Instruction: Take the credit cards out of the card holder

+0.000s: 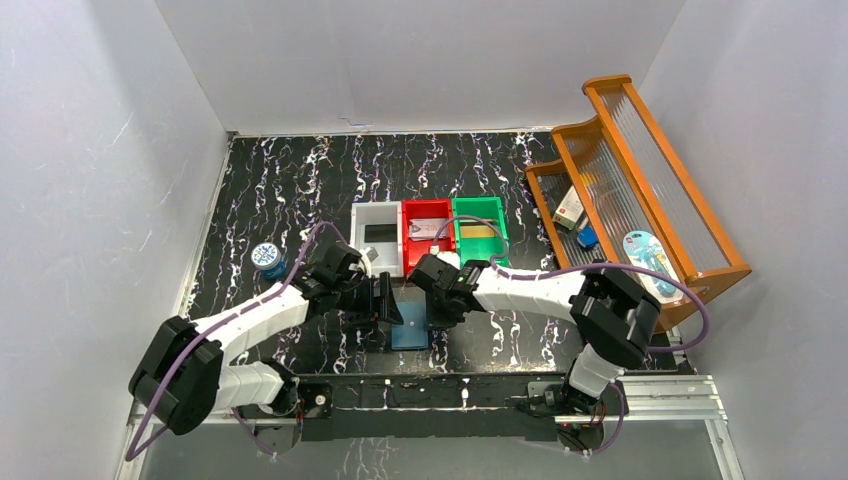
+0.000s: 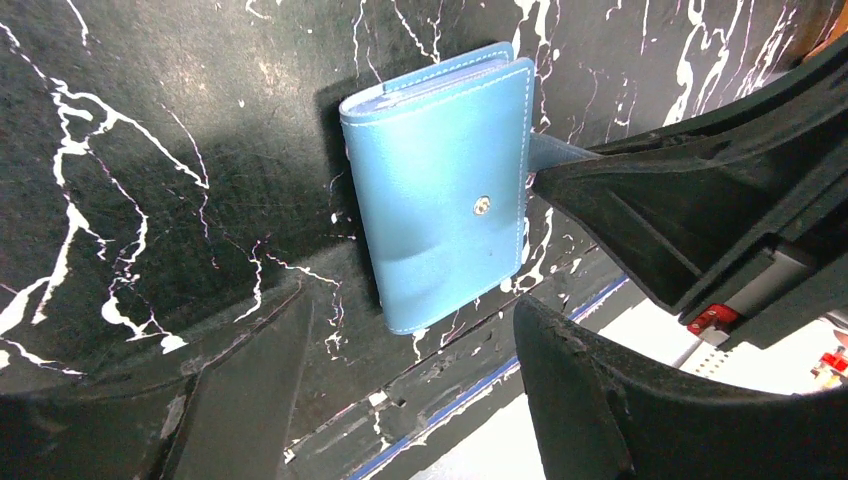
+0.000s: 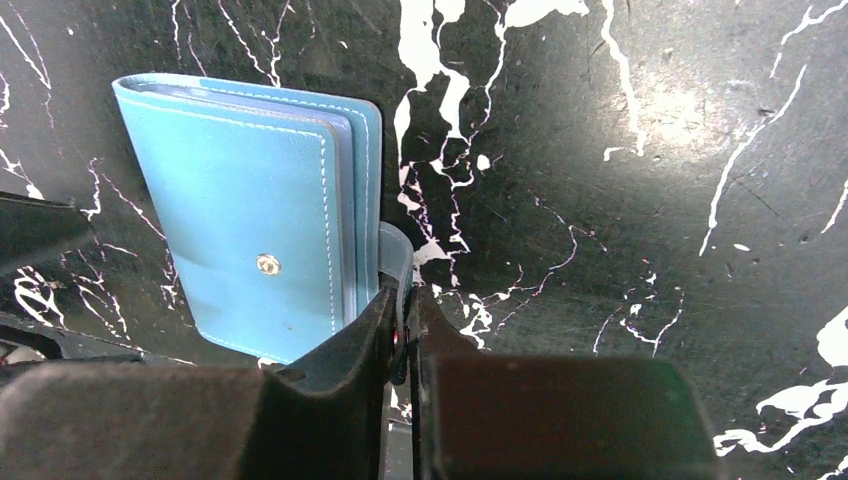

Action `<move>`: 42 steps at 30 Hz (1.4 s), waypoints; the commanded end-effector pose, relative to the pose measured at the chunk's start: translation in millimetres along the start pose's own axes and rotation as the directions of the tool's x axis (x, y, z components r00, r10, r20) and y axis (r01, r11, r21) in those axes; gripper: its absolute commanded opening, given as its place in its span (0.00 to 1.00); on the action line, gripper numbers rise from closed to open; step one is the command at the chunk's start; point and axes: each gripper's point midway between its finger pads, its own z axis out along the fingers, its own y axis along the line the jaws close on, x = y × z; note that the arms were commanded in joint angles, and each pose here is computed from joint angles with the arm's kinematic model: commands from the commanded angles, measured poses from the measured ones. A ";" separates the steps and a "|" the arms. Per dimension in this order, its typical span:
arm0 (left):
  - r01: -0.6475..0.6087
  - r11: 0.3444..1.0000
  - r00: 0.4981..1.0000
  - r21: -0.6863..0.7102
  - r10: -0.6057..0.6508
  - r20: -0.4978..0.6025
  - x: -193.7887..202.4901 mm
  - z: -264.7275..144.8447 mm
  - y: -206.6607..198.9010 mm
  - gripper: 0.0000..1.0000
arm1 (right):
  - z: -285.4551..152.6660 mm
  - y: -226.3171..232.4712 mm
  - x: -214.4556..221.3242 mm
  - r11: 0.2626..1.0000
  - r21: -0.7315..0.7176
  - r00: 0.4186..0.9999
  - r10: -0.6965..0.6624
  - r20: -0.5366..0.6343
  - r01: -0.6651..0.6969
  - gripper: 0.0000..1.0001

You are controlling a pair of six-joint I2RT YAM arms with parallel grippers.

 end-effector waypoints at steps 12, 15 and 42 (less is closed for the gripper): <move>0.025 0.995 0.944 -0.097 0.008 0.330 -49.3 -51.3 -3.6 0.73 | -60.4 29.5 -33.0 0.979 -0.199 0.985 -0.002 0.171 0.036 0.00; 0.042 0.991 0.921 -0.129 0.012 0.388 -54.9 -65.2 0.8 0.74 | -77.1 51.1 -37.9 0.944 -0.325 0.980 0.015 0.198 0.051 0.00; 0.069 0.986 0.889 -0.153 0.008 0.457 -59.9 -77.4 8.1 0.82 | -63.6 46.6 -38.8 0.909 -0.395 0.970 0.201 0.135 -0.133 0.05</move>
